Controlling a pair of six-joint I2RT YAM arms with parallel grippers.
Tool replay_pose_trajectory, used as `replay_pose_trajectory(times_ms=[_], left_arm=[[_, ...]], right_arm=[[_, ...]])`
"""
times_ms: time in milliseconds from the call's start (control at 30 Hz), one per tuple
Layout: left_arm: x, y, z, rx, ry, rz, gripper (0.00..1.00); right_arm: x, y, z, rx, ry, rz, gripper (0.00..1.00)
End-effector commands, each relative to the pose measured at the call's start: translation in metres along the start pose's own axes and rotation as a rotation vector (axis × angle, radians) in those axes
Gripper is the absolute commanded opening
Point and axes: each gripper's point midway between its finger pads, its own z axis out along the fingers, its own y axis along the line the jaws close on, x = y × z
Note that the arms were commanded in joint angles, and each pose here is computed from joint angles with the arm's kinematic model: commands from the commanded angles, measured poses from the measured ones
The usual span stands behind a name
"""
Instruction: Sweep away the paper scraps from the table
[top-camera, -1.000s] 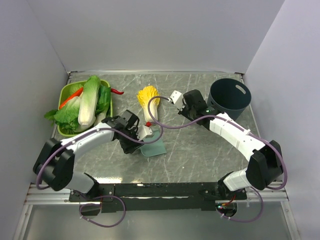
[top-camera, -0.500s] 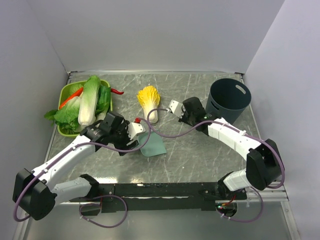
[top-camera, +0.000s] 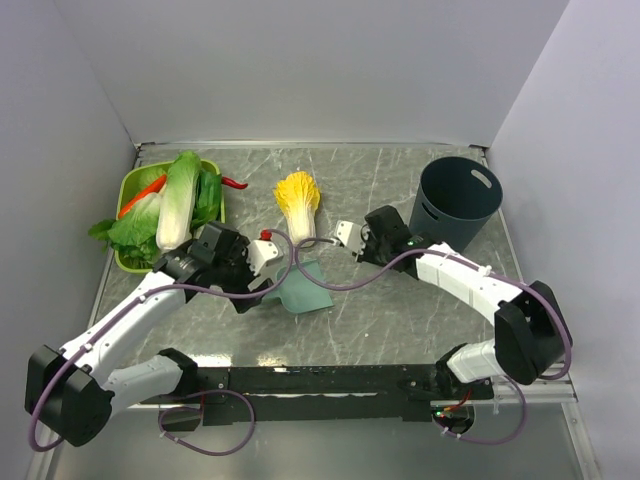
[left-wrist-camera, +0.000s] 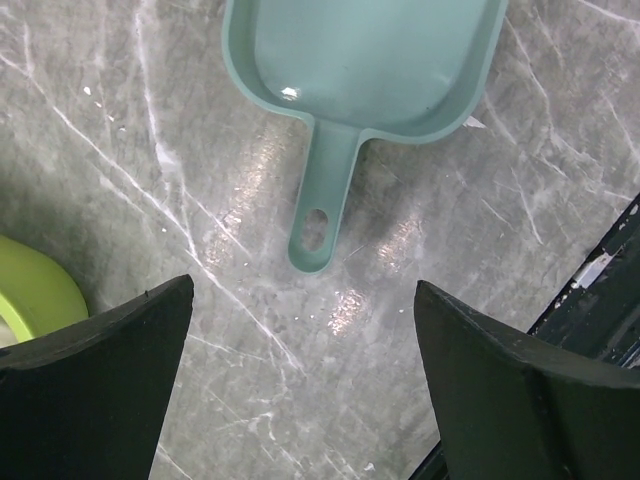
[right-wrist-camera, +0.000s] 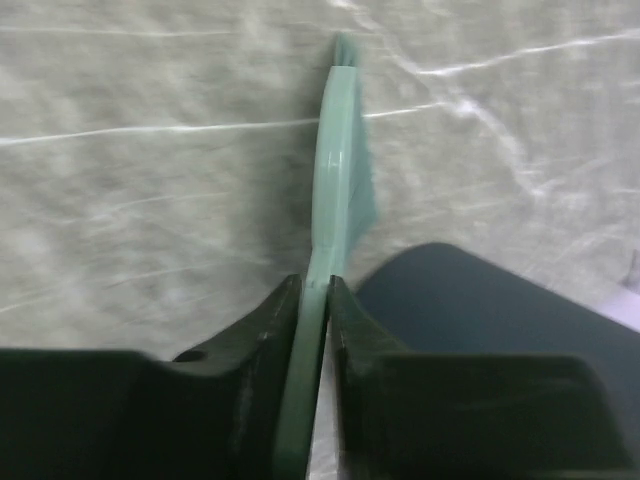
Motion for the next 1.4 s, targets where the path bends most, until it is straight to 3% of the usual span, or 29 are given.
replay_pose_trajectory(times_ms=[0,100,400,533,667,867,1100,1367], left_arm=[[-0.020,0.007,-0.006,-0.015,-0.072,-0.023,0.95],[-0.023,0.010,-0.007,-0.019,-0.082,-0.035,0.95],[-0.038,0.024,-0.011,-0.053,-0.126,-0.098,0.98],[-0.056,0.042,-0.018,-0.105,-0.187,-0.164,0.96],[-0.083,0.079,-0.041,-0.210,-0.277,-0.228,0.96],[-0.122,0.149,-0.097,-0.414,-0.453,-0.408,0.96],[-0.150,0.217,-0.170,-0.580,-0.656,-0.598,0.96],[-0.173,0.255,-0.226,-0.709,-0.755,-0.573,0.96]], right_arm=[[-0.008,0.033,-0.024,-0.163,-0.049,0.057,0.41],[-0.006,0.047,-0.033,-0.226,-0.048,0.084,0.59],[-0.021,0.058,-0.088,-0.321,-0.112,0.181,1.00],[-0.038,0.044,-0.115,-0.302,-0.167,0.223,1.00],[-0.058,0.018,-0.141,-0.218,-0.224,0.369,1.00],[-0.078,-0.060,-0.178,0.104,-0.303,0.599,1.00],[-0.086,-0.143,-0.221,0.448,-0.396,0.696,1.00],[-0.089,-0.190,-0.251,0.678,-0.450,0.728,1.00]])
